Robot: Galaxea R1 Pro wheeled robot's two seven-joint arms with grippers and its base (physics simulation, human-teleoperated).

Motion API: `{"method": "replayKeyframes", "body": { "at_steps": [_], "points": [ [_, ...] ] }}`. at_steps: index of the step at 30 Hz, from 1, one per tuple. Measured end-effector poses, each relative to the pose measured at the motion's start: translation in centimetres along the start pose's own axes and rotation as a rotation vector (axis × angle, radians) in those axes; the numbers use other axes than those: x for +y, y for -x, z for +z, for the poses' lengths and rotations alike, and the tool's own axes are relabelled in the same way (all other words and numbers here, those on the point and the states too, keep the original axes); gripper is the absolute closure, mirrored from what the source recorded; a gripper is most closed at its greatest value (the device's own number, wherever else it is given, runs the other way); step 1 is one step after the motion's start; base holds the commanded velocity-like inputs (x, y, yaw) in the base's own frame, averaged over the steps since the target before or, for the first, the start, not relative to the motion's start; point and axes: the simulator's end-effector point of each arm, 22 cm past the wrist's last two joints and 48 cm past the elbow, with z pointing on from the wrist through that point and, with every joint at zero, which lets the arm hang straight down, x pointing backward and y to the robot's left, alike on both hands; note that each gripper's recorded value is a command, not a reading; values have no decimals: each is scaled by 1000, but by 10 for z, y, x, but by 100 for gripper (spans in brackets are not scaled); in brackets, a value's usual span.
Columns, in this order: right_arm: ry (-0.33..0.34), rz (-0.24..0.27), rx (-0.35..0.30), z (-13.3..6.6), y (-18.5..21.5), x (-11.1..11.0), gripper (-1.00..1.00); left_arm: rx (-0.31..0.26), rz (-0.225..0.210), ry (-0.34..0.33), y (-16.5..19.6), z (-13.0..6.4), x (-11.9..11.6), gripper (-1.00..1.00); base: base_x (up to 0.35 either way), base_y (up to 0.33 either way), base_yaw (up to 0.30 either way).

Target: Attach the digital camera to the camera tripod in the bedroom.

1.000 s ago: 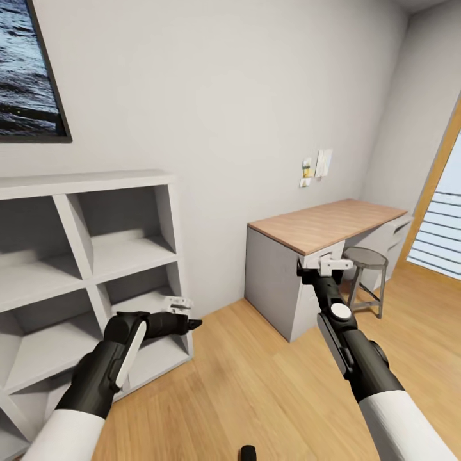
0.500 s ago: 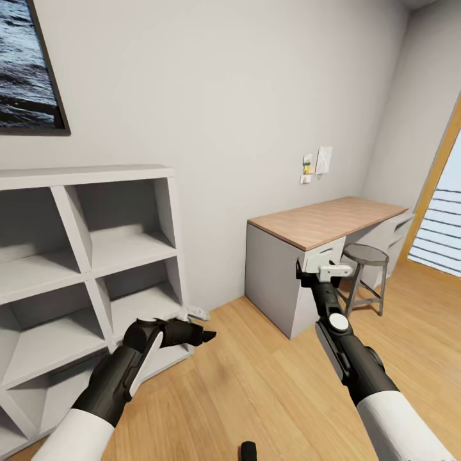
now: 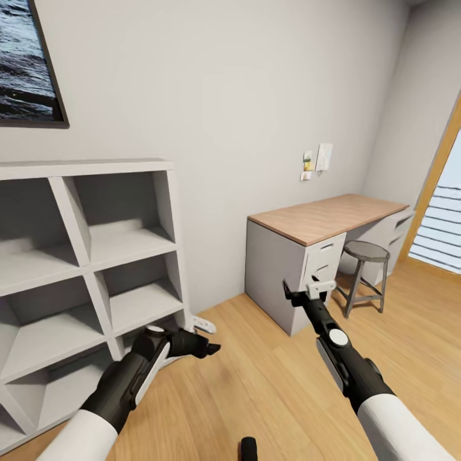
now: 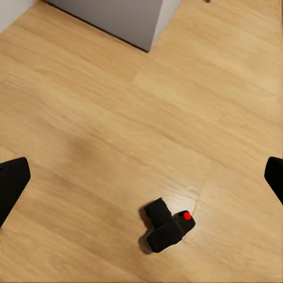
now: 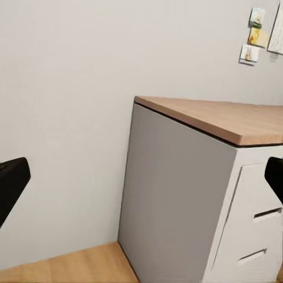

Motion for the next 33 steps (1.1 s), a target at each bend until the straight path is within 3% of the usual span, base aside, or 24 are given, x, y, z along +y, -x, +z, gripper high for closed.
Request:
{"method": "replayKeyframes", "body": {
  "at_steps": [6,11,18,21,27,28,33],
  "points": [
    [104,-33,-73,-9,-3,11,-100,-28,64,-13,-7,12,-9,-100,0,0,0],
    [265,-89,-165,-24,2,32,-100,-4,142,-28,-27,20,-15,-100,0,0,0],
    [431,-133,-197,-44,-10,55,-100,33,197,-66,-58,24,-10,-100,0,0,0],
    [444,-131,-204,-48,-15,51,-100,40,212,-106,-70,23,-8,-100,0,0,0],
    [408,-112,-220,-52,-21,32,-100,24,257,-214,-89,15,-7,-100,0,0,0],
    [389,-104,-226,-52,-21,23,-100,-14,282,-301,-88,0,-7,-100,0,0,0],
    [381,-101,-228,-55,-30,22,-100,-76,256,-370,-82,-13,-2,-100,0,0,0]
  ]
}}
